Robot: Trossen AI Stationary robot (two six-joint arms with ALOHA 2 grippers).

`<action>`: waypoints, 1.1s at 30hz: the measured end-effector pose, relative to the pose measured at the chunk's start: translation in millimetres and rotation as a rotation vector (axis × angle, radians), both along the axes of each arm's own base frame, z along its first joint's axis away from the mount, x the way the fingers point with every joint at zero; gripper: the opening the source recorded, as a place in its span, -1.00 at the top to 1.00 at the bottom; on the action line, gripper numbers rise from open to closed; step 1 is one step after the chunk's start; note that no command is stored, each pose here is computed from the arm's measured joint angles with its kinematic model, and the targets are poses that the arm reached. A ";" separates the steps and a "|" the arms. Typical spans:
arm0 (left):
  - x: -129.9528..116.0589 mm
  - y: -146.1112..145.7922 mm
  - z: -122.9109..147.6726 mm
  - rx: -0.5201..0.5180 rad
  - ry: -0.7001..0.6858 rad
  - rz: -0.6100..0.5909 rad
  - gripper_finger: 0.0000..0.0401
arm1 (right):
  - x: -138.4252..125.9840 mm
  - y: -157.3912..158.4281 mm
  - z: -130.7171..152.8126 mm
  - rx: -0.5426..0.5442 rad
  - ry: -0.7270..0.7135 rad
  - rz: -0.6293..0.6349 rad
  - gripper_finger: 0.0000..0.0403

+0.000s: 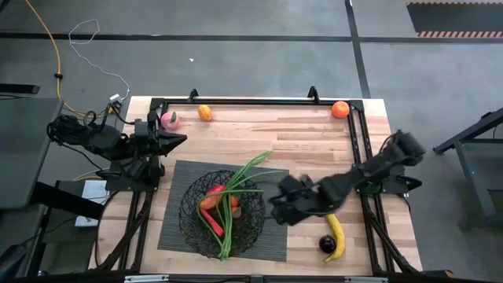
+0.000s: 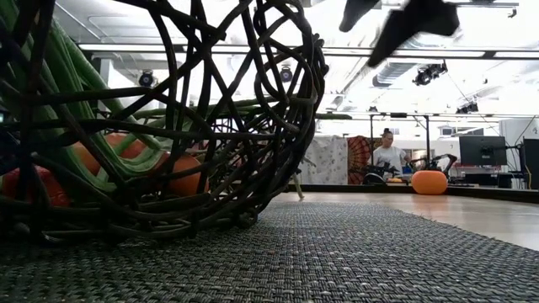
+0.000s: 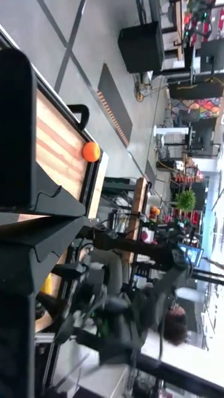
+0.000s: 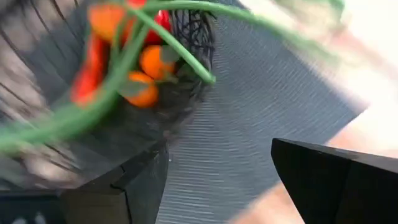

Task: Build produce basket
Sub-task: Put the green string beans into the black wire basket

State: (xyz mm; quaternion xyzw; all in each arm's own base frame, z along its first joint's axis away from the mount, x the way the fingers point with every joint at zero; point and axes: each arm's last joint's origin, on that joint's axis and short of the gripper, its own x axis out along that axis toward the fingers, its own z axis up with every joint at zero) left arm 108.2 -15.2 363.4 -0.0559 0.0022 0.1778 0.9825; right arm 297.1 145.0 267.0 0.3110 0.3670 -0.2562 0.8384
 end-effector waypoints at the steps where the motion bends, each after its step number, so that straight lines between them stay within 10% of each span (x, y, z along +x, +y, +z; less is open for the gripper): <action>1: 0.3 -0.2 -0.1 0.000 0.001 -0.004 1.00 | -6.9 -0.9 -8.3 0.078 -0.073 -0.069 -0.31; 9: 6.6 -1.8 -2.1 -0.023 0.011 0.010 1.00 | -12.9 -28.1 -70.5 0.567 -0.624 -0.437 -0.31; 14: 11.2 -2.0 -3.8 -0.064 0.006 0.065 1.00 | -9.1 -49.6 -85.3 0.681 -0.794 -0.500 -0.31; 33: 18.9 -0.4 -7.3 -0.100 -0.004 0.257 1.00 | 7.2 -126.8 -111.7 0.680 -0.618 -0.599 -0.31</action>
